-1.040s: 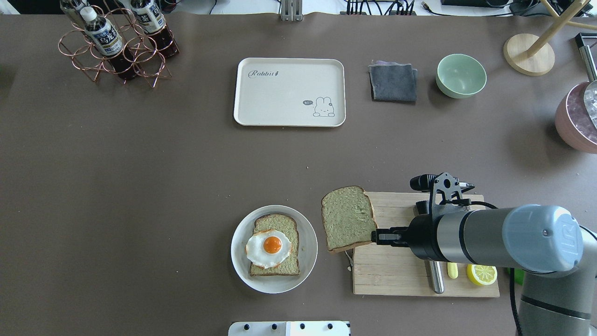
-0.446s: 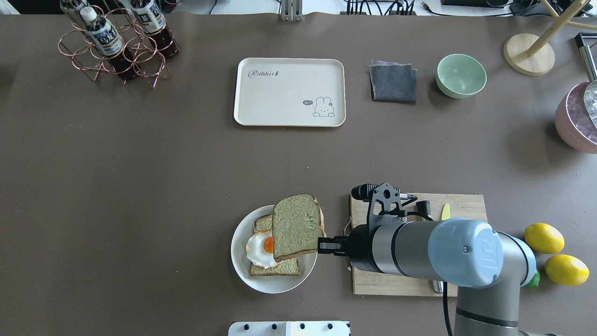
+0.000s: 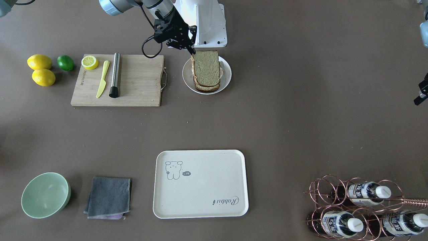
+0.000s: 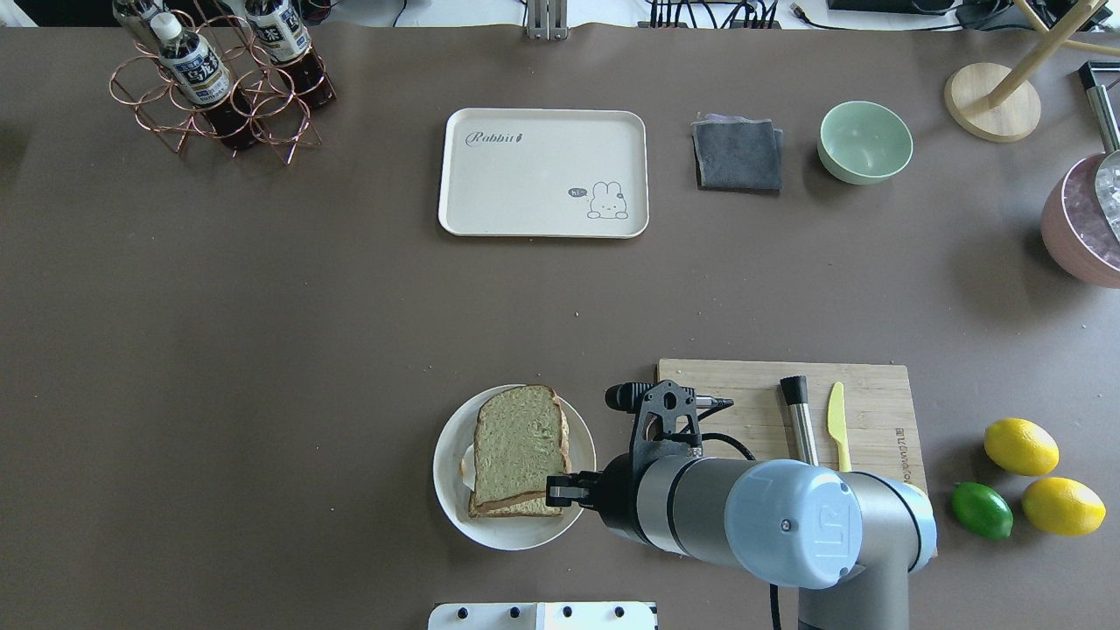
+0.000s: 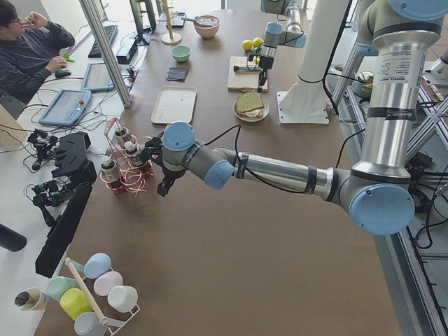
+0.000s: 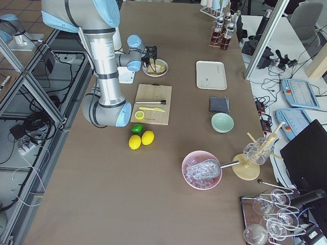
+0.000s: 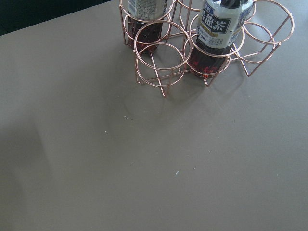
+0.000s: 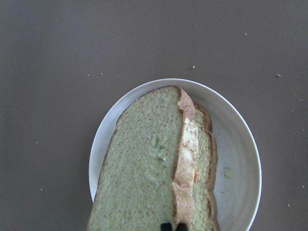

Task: Make sandwich and place on tray
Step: 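Carry the bread slice over the egg and lay it on top, then open the right gripper and withdraw it back to rest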

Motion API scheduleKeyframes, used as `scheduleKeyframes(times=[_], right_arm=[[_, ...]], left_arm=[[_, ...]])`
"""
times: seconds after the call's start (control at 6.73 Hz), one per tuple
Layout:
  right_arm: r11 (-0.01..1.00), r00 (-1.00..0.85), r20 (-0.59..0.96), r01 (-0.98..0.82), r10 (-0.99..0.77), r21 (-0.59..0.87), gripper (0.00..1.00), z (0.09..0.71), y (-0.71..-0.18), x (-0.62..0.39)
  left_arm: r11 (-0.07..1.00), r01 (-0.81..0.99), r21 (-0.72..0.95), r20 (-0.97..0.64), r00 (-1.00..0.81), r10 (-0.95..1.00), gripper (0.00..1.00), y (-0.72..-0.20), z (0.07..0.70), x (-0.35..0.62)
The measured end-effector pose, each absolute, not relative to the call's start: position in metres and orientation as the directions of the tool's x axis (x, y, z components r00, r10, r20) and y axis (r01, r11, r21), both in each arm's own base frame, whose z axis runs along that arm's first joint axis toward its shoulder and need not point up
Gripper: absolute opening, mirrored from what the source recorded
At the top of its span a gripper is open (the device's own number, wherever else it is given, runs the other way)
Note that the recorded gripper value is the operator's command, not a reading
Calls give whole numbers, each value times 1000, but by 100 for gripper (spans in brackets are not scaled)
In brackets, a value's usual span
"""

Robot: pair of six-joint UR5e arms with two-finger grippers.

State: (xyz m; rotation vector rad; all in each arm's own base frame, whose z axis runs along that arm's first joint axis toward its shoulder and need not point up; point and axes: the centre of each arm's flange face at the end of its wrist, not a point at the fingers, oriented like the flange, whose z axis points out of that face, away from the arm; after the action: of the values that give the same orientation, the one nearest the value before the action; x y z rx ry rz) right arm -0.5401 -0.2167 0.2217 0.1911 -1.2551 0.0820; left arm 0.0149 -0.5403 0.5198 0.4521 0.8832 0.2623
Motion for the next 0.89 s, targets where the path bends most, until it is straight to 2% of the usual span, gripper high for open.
scheduleKeyframes(times=[0.59,0.74,0.89], right_arm=[[979,337,940,-171,-47,110,0,234,-208,-552],[978,342,938,-173,-48,113,32,236,-207,-553],[977,345,937,-178,-48,115,99,238,-206,-554]], left_arm=[[874,-36,484,-681,611,402,99,-542,518,15],[875,-36,483,-682,611,402,99,-543,518,15],[875,-36,483,-682,611,402,99,-543,517,15]])
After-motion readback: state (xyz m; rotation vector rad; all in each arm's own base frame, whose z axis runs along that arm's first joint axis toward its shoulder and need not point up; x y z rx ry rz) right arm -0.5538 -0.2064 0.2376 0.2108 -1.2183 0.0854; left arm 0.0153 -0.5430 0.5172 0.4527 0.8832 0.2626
